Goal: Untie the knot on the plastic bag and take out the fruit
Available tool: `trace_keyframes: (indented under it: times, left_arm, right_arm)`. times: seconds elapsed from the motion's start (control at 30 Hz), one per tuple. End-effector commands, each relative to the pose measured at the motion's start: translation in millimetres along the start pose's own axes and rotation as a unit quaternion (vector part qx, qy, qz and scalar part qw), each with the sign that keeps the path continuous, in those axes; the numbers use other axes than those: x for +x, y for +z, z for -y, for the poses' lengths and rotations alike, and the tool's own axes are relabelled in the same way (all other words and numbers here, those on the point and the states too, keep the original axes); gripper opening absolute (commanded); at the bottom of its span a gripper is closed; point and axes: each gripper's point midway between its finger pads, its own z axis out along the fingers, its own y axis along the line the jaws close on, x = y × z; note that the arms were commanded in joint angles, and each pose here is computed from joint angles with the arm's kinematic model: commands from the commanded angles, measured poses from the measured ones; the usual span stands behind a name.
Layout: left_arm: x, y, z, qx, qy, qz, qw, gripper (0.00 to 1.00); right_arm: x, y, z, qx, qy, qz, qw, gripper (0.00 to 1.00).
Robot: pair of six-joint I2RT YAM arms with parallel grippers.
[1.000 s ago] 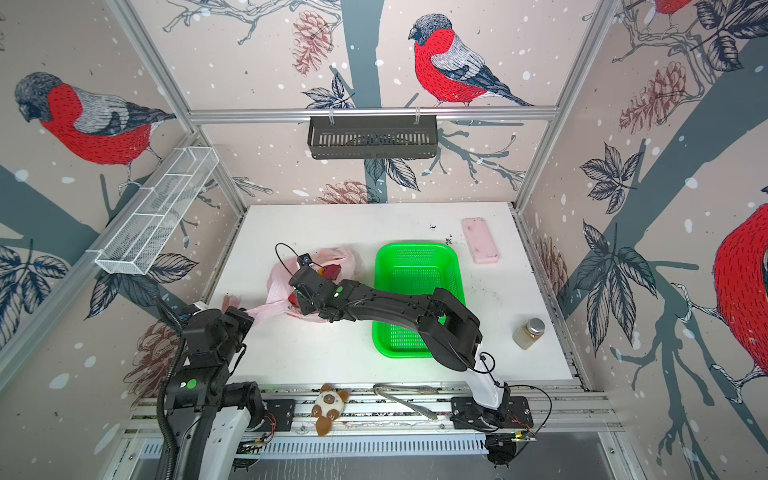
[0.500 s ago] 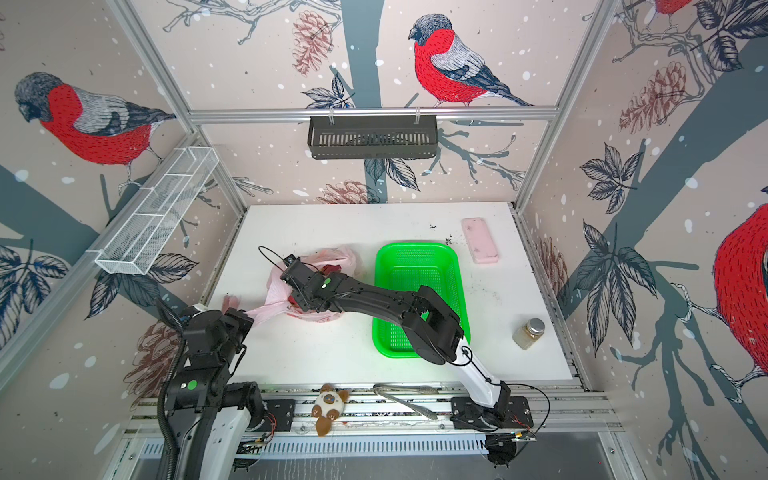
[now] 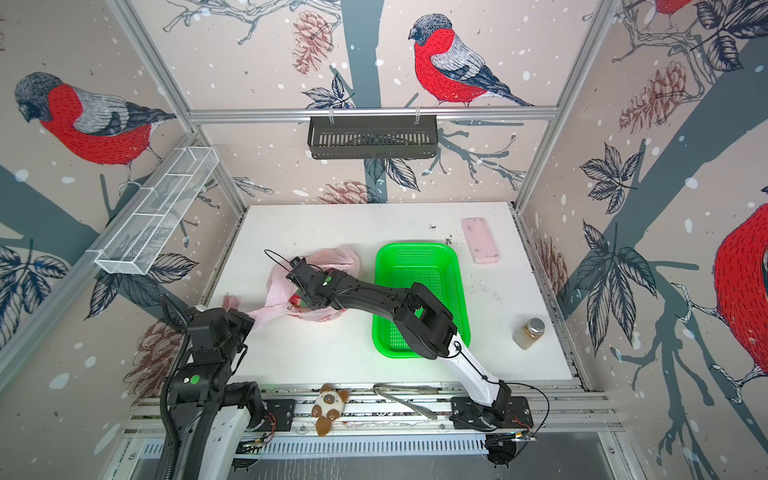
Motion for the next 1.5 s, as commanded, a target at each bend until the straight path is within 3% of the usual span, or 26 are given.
trace_keyframes:
  times: [0.0, 0.17, 0.4, 0.6, 1.27, 1.47]
  left_arm:
    - [-3.3, 2.4, -2.0, -0.007, 0.002, 0.010, 1.000, 0.00]
    - [-2.6, 4.9, -3.4, -0.011, 0.006, 0.009, 1.000, 0.00]
    - [-0.9, 11.0, -11.0, -0.021, 0.004, 0.016, 1.000, 0.00]
    - [-9.8, 11.8, -8.7, -0.020, 0.005, 0.038, 0.999, 0.00]
    - [-31.9, 15.8, 11.7, -0.002, 0.017, 0.076, 0.997, 0.00]
    - [-31.7, 15.1, 14.2, 0.002, 0.022, 0.073, 0.997, 0.00]
  right_arm:
    - [-6.4, 5.9, -1.4, -0.002, -0.008, 0.010, 1.000, 0.40]
    - [-10.1, 13.5, -3.5, -0.006, -0.010, 0.013, 1.000, 0.35]
    - [-11.9, 10.4, -2.0, -0.006, -0.003, 0.015, 1.000, 0.14]
    - [-12.4, -5.4, -0.6, -0.011, 0.012, 0.019, 1.000, 0.06]
    - [40.5, -35.6, -4.5, 0.000, 0.067, -0.026, 0.997, 0.05]
    - [43.0, -39.8, -9.9, -0.006, 0.072, -0.025, 0.997, 0.17]
